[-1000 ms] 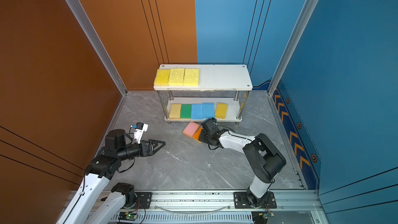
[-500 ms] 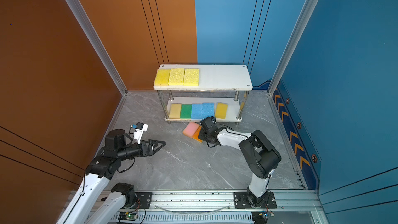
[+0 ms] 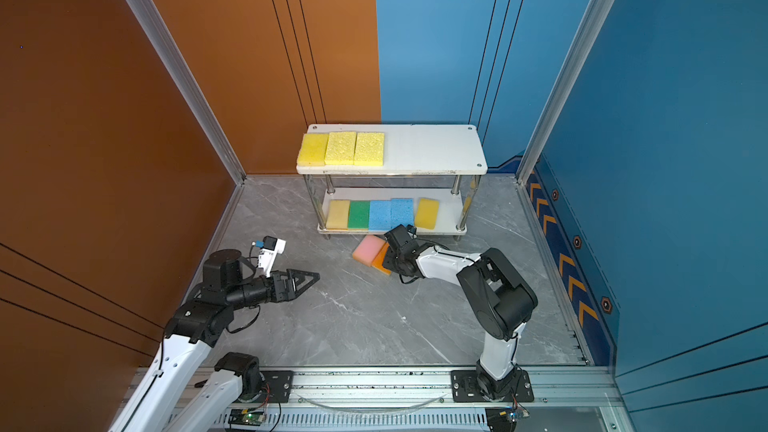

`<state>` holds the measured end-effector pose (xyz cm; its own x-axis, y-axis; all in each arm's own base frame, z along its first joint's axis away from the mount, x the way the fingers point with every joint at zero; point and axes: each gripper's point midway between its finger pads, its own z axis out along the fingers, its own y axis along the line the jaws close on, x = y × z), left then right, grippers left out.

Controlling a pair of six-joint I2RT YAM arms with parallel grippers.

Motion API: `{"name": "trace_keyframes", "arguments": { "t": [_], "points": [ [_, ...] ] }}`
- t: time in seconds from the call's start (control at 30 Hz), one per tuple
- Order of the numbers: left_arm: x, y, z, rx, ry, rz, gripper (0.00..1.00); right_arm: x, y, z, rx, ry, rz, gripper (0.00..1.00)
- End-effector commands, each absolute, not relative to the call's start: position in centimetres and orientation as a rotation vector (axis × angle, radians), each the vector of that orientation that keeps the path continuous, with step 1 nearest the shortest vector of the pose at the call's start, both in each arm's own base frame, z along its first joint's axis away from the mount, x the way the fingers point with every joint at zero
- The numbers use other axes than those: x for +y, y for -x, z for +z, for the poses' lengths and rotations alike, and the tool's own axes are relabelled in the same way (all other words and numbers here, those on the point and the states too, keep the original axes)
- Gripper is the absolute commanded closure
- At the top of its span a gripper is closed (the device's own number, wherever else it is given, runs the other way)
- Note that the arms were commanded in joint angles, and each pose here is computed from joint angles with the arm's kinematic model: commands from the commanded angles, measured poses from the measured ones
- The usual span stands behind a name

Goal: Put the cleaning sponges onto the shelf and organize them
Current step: 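Close the right gripper on the orange sponge beside the pink one, then lift the orange sponge with the right gripper toward the left gripper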

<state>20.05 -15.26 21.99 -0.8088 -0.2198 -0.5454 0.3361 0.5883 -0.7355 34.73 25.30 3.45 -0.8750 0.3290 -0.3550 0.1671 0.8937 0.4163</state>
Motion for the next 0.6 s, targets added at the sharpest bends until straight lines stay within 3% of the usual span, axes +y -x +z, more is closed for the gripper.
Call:
{"name": "trace_keyframes", "arguments": {
  "t": [0.0,0.33,0.57],
  "points": [
    [-15.6,-19.7,22.4,2.196,-0.120,-1.224,0.02,24.1,-34.7,2.5,2.668,-0.356,0.426,0.62],
    [-15.6,-19.6,22.5,2.193,-0.122,-1.224,0.02,23.8,-34.0,2.1,2.702,-0.316,0.388,0.85],
    [-15.6,-19.6,22.5,2.192,-0.123,-1.223,0.02,23.1,-32.5,3.0,2.721,-0.251,0.336,0.91]
  ]
}}
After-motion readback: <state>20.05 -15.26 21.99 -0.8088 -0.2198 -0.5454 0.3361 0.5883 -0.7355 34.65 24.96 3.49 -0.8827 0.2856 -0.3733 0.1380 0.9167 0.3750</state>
